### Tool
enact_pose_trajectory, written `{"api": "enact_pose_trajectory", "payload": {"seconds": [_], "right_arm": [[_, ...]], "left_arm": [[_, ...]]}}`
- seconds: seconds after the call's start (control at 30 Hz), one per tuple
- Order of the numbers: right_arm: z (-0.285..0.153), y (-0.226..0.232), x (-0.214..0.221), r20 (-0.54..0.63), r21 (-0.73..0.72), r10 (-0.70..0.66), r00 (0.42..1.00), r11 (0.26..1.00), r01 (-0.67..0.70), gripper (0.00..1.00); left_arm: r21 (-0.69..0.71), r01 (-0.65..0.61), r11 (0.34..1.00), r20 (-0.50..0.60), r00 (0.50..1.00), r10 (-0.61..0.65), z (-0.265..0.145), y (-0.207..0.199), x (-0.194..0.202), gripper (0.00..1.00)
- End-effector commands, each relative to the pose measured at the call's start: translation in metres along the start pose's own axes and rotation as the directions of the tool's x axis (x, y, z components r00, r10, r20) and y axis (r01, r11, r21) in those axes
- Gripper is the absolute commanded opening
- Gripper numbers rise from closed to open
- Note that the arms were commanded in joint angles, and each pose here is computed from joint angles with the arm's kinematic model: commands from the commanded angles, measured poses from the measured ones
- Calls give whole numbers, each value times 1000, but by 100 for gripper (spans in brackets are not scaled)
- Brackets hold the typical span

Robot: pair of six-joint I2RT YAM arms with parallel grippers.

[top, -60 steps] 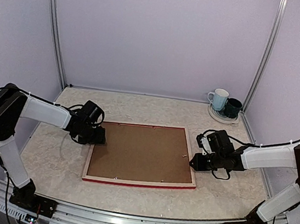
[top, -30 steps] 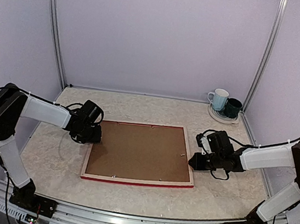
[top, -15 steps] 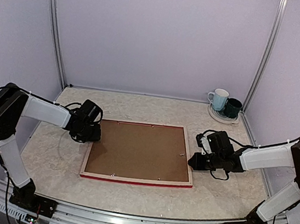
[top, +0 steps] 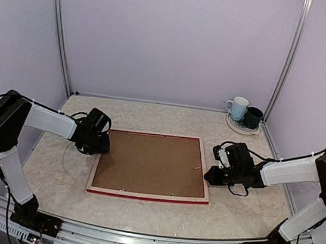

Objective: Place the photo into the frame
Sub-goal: Press the fastener onto the backboard.

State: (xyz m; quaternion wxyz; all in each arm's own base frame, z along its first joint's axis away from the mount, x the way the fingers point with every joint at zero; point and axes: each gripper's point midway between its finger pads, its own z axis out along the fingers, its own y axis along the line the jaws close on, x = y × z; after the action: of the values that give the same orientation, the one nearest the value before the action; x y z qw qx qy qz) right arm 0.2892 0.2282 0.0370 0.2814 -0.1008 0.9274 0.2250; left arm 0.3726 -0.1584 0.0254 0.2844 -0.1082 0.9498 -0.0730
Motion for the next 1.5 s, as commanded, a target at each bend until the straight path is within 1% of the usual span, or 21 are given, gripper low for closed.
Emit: {"api": "enact_pose_trajectory", "payload": {"seconds": [0.0,0.37,0.5,0.63,0.83,1.27,1.4,1.47], "right_arm": [[7,-10,40,-131,11,14,991,1000,-12,9],[8,-10,44,-137,4,15,991,1000,-14,8],[8,-11,45,-140,7,16,990,1000,-15,8],[8,-10,45,-140,3,13,990,1000,-13,7],[9,-9,46,-143,-4,15,990,1000,-16,7],[11,-9,49,-151,-13,17,988,1000,-19,5],[12,-8,49,-154,-16,17,988,1000,-20,5],[12,-8,49,-154,-17,16,988,1000,-19,5]], "left_arm": [[41,9,999,-42,999,-7,8,-9,6,39],[39,25,999,-50,998,-23,17,-4,5,36],[65,34,997,-59,998,-30,18,-7,8,41],[72,45,996,-44,998,-42,14,-8,2,42],[46,71,996,-38,997,-70,16,0,0,37],[20,77,997,-59,995,-76,21,9,12,28],[18,80,997,-67,995,-79,21,11,16,23],[17,82,996,-70,994,-81,21,12,17,22]]}}
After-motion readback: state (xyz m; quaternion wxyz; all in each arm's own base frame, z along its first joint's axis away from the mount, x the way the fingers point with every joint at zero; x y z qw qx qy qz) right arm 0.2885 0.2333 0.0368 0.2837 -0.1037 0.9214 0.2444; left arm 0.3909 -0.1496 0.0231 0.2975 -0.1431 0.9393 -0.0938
